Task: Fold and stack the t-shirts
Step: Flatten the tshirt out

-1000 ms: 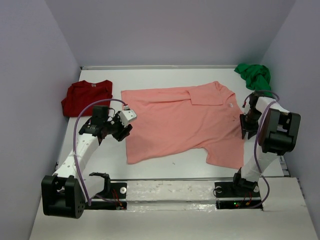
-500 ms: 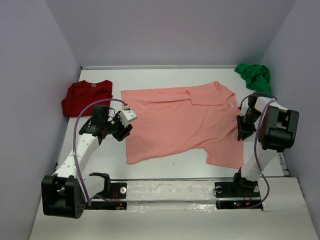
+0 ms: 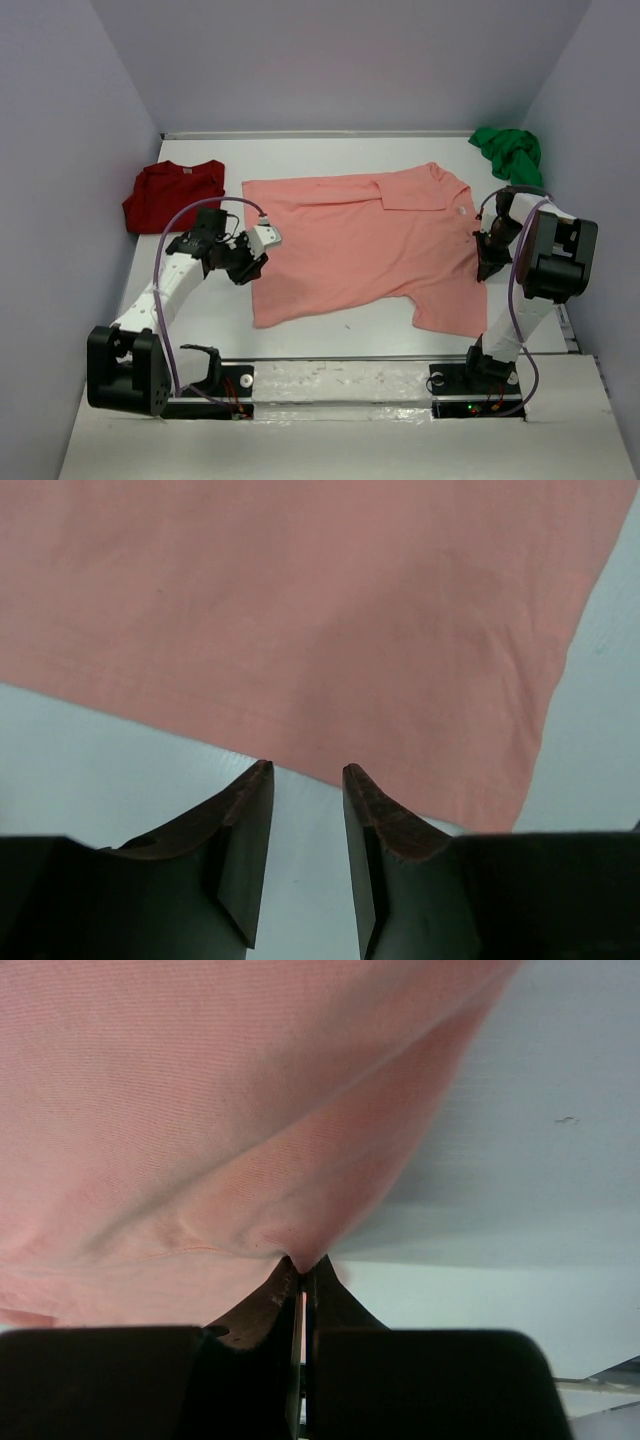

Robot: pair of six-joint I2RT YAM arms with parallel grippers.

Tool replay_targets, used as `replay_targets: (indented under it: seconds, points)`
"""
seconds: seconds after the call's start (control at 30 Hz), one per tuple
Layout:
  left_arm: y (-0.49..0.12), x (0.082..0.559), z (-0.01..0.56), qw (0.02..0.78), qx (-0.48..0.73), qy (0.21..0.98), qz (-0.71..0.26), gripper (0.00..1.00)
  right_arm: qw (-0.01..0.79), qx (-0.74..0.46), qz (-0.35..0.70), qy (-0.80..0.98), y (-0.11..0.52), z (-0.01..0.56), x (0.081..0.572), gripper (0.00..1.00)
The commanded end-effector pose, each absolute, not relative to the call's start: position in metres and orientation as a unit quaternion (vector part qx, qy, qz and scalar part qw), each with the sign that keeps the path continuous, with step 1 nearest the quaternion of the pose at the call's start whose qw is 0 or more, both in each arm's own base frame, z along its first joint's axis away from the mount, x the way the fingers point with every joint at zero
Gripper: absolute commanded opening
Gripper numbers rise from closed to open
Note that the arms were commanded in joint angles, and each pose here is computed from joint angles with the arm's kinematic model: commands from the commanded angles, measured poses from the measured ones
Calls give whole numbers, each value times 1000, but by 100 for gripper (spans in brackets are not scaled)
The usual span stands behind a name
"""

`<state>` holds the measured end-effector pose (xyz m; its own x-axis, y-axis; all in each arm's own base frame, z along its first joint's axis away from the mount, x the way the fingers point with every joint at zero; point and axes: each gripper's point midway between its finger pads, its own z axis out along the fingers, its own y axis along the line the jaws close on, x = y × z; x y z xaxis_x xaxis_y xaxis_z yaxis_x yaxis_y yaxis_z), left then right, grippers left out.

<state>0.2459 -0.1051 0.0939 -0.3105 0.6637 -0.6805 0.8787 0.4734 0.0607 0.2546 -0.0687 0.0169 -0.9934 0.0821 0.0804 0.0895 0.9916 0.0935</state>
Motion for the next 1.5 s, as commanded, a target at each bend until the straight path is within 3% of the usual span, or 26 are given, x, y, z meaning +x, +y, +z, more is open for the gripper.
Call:
replay_targets:
  seconds: [0.0,0.03,0.47,0.57,0.77,1.47]
  points:
    - [-105,212,82,226,542,785,-199,44,14,-35,-30,-999,-77,25,264,0]
    - [-103,208,77,207,555,784,-187,48,10,-32,-29,-999,-78,26,265,0]
    - [-101,145,63,122,638,746,-146,49,1,-28,-28,-999,-79,23,268,0]
    - [-101,142,59,121,642,747,-126,58,-1,-28,-28,-999,-78,22,268,0]
    - [-109,135,52,96,656,739,-123,62,-6,-29,-25,-999,-80,25,271,0]
    - [-119,144,32,45,639,766,-50,64,-19,-15,-27,-999,-78,31,268,0]
